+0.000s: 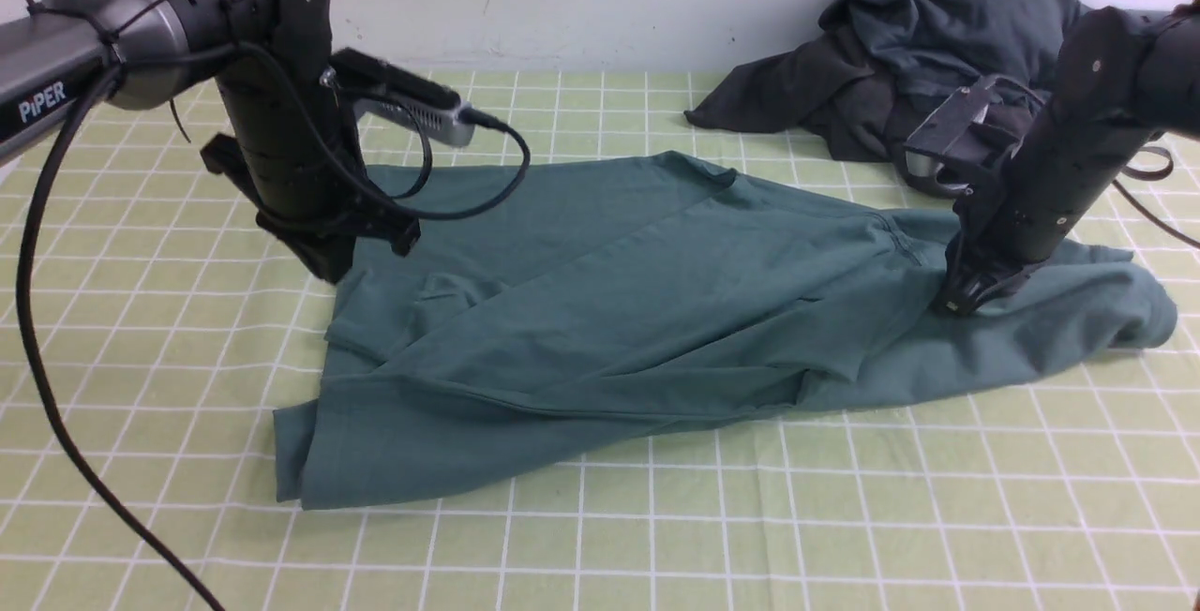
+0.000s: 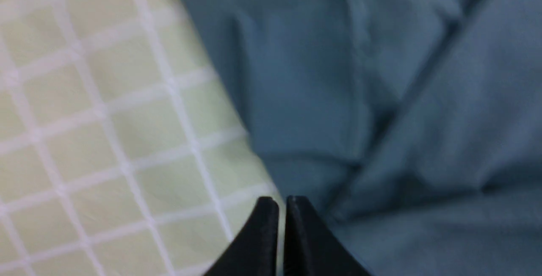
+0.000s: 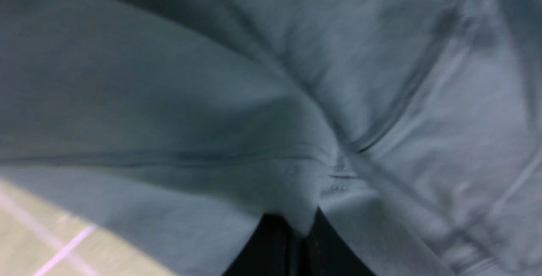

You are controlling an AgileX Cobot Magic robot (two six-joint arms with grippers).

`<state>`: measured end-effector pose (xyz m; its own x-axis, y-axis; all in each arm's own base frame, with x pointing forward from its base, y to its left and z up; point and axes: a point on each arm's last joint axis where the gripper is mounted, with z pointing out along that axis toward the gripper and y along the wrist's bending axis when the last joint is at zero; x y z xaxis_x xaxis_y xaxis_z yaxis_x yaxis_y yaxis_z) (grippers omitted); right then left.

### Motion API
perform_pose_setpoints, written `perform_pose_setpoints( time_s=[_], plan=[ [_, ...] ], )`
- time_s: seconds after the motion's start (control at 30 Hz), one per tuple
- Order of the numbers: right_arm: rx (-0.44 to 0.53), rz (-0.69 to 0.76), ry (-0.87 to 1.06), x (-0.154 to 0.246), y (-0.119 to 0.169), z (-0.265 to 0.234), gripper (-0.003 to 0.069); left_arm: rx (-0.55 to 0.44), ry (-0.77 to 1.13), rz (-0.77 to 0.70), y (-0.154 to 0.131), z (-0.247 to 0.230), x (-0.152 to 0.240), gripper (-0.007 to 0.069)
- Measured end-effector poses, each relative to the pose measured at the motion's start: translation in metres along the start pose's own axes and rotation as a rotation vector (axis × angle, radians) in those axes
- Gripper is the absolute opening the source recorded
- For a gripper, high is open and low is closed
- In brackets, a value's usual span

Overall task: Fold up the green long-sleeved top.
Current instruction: Use both arms to drag the lower edge of the fabric forward and fold it over the upper edge

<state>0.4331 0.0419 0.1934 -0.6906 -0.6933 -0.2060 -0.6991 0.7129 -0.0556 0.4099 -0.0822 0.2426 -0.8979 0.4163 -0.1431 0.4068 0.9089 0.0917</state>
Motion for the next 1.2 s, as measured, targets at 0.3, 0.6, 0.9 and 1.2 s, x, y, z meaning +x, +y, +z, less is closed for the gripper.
perform_pose_setpoints(
  time_s=[0.3,0.6,0.9,1.2],
  plan=[
    [-0.009,-0.001,-0.024,-0.002,0.001,0.0,-0.0003,0.043,0.126,0.037,-0.01,0.036,0.027,0.0315],
    [0.0,-0.007,-0.036,-0.003,0.0,0.0,-0.0003,0.053,0.156,0.071,-0.011,0.07,0.023,0.0309],
    [-0.029,-0.017,0.007,0.001,0.003,0.0,-0.0003,0.012,0.001,0.028,-0.006,0.012,0.014,0.0016],
    [0.064,-0.078,0.014,0.0,-0.006,-0.002,-0.0003,-0.162,-0.501,-0.119,0.037,-0.064,-0.017,0.0016]
  ],
)
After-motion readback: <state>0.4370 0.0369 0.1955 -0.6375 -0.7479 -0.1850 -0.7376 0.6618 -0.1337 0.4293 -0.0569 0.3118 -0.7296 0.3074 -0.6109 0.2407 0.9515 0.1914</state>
